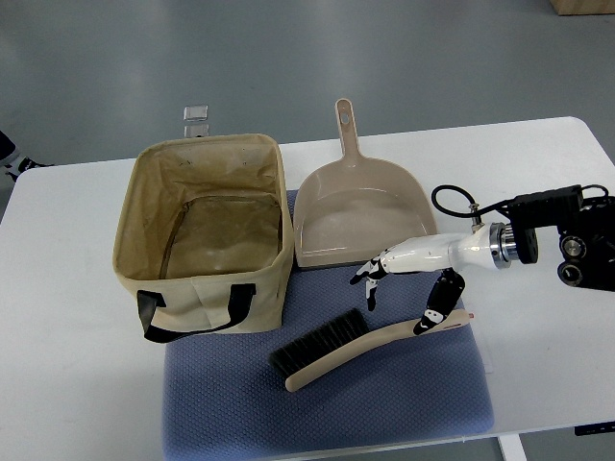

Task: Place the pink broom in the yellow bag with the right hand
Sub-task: 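Lower the right hand toward the beige brush handle, then close the right hand fingers around the brush handle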

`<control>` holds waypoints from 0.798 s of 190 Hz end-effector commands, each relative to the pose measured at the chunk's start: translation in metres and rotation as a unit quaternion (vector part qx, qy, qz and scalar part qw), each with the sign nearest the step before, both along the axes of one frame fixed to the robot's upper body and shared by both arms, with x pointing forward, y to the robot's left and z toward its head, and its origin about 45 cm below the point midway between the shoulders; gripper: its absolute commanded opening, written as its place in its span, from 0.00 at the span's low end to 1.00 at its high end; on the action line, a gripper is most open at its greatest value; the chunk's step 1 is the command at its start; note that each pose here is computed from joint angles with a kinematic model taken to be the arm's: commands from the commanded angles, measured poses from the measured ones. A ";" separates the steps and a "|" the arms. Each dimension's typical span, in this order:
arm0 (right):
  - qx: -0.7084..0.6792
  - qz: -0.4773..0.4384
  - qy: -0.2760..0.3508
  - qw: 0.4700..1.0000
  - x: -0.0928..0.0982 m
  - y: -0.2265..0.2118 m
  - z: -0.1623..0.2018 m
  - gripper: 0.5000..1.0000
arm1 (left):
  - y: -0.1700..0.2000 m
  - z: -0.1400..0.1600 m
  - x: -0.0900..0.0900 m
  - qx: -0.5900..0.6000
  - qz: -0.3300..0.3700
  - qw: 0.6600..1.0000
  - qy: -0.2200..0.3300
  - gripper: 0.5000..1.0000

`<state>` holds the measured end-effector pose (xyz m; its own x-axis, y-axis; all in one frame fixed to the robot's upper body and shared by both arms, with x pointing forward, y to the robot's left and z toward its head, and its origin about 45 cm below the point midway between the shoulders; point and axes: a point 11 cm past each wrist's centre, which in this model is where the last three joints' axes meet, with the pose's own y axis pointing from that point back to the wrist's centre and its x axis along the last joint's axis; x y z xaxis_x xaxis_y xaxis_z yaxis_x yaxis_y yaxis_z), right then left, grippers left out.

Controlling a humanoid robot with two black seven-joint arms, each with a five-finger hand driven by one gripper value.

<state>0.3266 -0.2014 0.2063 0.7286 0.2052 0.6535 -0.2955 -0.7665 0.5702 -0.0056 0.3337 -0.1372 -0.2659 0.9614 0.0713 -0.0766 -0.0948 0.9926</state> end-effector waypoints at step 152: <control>0.004 -0.027 -0.026 0.999 -0.006 -0.005 -0.034 0.79 | 0.000 0.000 0.000 0.000 0.001 1.000 0.000 1.00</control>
